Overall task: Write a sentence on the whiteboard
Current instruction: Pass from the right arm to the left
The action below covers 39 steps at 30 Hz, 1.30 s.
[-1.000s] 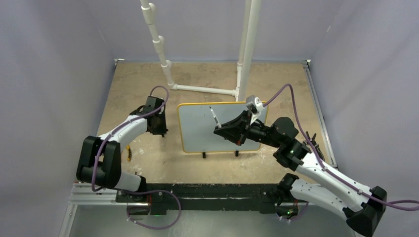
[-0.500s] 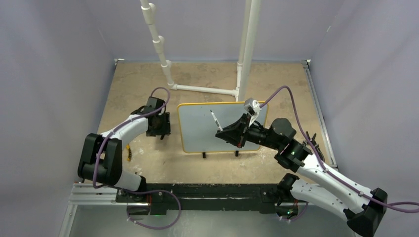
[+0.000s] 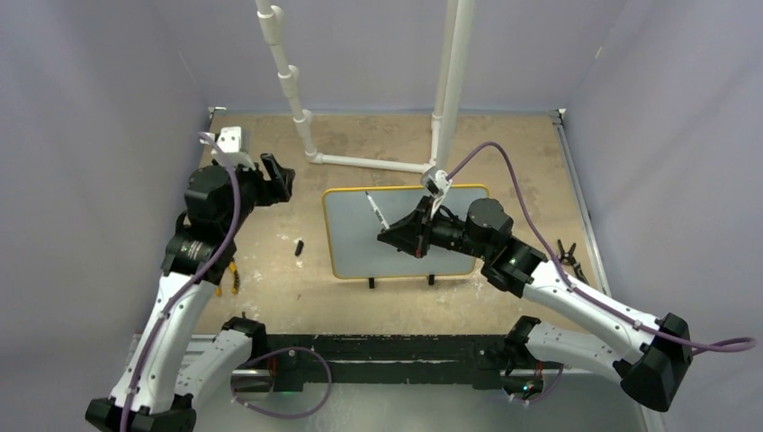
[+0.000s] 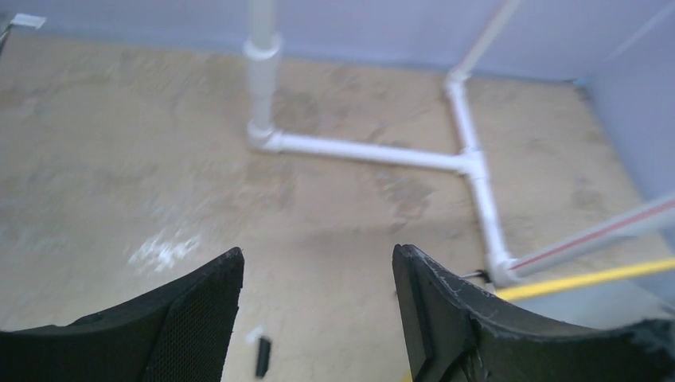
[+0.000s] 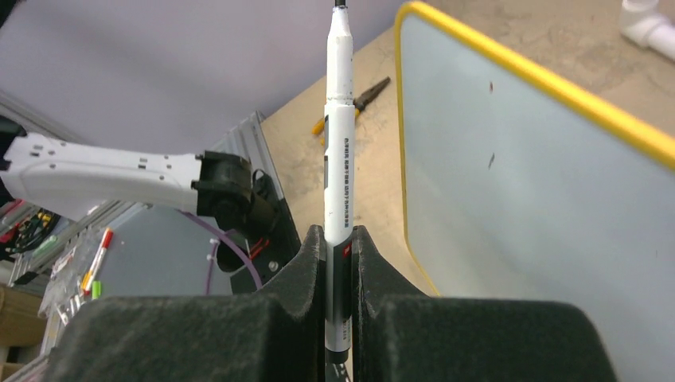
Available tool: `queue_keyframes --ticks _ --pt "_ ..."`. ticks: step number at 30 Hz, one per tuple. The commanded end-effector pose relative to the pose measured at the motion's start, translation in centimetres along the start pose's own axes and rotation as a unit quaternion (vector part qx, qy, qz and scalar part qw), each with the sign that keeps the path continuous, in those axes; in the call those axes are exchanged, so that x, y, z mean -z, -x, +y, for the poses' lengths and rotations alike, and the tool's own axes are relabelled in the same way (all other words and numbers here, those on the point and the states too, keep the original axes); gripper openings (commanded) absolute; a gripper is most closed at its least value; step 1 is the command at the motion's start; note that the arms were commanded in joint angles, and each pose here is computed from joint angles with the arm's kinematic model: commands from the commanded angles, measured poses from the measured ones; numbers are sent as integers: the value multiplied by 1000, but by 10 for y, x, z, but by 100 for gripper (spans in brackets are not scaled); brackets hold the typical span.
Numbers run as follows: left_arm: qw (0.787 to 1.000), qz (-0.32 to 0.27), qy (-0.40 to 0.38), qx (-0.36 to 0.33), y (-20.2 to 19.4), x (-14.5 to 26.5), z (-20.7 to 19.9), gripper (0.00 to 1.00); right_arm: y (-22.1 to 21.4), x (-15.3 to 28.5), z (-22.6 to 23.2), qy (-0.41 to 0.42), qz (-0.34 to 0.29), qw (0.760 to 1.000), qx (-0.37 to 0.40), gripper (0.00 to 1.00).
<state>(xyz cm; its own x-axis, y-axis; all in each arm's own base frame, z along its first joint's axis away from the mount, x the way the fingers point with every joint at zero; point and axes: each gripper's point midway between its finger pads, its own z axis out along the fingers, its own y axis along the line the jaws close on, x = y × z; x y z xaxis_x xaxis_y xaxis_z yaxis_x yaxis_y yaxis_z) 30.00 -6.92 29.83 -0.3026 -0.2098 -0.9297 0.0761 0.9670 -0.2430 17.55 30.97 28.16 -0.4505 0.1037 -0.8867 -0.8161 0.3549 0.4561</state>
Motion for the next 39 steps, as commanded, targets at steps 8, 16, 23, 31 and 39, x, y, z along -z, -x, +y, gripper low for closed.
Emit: queue_keyframes --ticks 8,16,23,31,39 --pt "932 -19 -358 41 56 78 -130 80 86 -31 26 20 -107 993 35 0" --pt "893 -21 -446 61 66 100 -156 84 98 -46 26 8 -110 993 38 0" --pt "888 14 -454 69 61 86 -161 88 96 -59 25 2 -96 994 44 0" --pt "878 12 -462 123 72 76 -169 83 90 -71 24 -13 -86 995 52 0" --pt "885 59 -436 152 50 59 -178 50 101 -76 21 -39 -100 992 61 0"
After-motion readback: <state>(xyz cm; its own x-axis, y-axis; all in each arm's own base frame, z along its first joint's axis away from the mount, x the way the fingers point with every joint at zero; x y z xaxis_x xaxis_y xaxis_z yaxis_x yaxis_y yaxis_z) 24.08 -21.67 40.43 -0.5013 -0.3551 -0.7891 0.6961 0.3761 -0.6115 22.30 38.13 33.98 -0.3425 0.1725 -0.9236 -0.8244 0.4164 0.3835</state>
